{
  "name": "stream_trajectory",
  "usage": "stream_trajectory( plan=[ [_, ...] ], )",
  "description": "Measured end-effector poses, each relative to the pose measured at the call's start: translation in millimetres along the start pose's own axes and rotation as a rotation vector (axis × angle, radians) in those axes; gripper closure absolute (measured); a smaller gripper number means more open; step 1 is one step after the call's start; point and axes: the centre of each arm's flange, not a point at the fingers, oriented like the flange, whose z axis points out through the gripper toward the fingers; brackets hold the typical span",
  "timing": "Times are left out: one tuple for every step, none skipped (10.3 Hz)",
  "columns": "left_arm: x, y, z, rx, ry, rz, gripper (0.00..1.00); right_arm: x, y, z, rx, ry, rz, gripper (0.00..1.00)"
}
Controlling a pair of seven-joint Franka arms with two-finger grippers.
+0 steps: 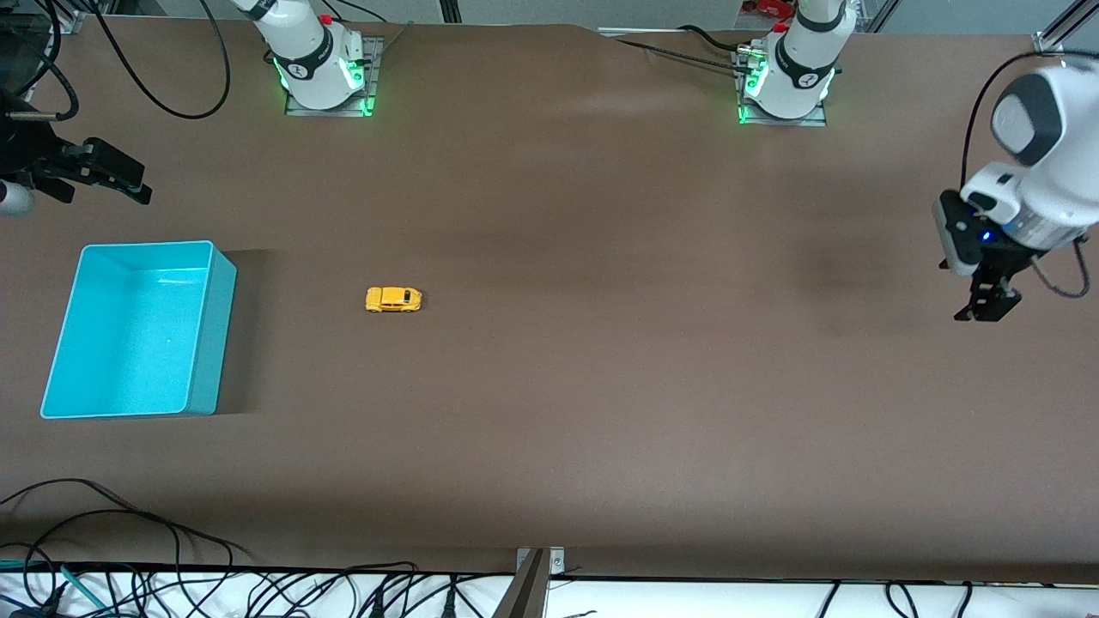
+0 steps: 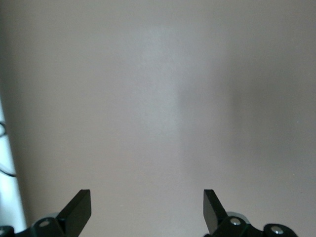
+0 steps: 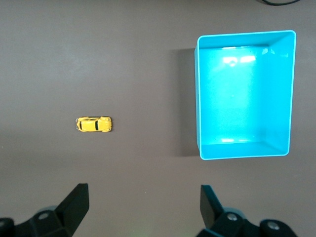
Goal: Wind up and store yellow beetle car
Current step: 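Reach the right gripper to the car while the left gripper returns to rest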
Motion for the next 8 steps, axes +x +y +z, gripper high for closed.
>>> stream_trajectory(
  plan=[
    [6.5,1.1,-24.5,0.018,0.012,-0.004,0.00,0.6,-1.8,1.7,0.019,-0.004,0.022,0.00],
    [9.9,3.3,-46.5,0.022,0.049,-0.051,0.00,4.1,-5.4,8.9,0.052,-0.021,0.060,0.00],
    [7.3,5.5,-61.1,0.005,0.081,-0.116,0.00,10.5,-8.1,22.1,0.074,-0.049,0.113,0.00],
    [1.4,5.6,-76.9,-0.032,0.094,-0.191,0.00,21.3,-10.2,44.1,0.080,-0.092,0.201,0.00],
    [-1.9,2.7,-97.5,-0.071,0.100,-0.263,0.00,34.8,-15.8,71.7,0.071,-0.132,0.311,0.00],
    [-2.6,-0.1,-120.6,-0.108,0.102,-0.344,0.00,49.4,-27.5,103.2,0.057,-0.165,0.407,0.00],
    [-3.3,-1.5,-143.5,-0.141,0.096,-0.441,0.00,61.4,-41.0,131.8,0.042,-0.188,0.477,0.00],
    [-3.2,-1.2,-165.5,-0.172,0.083,-0.556,0.00,69.3,-51.0,152.8,0.030,-0.202,0.536,0.00]
  ],
)
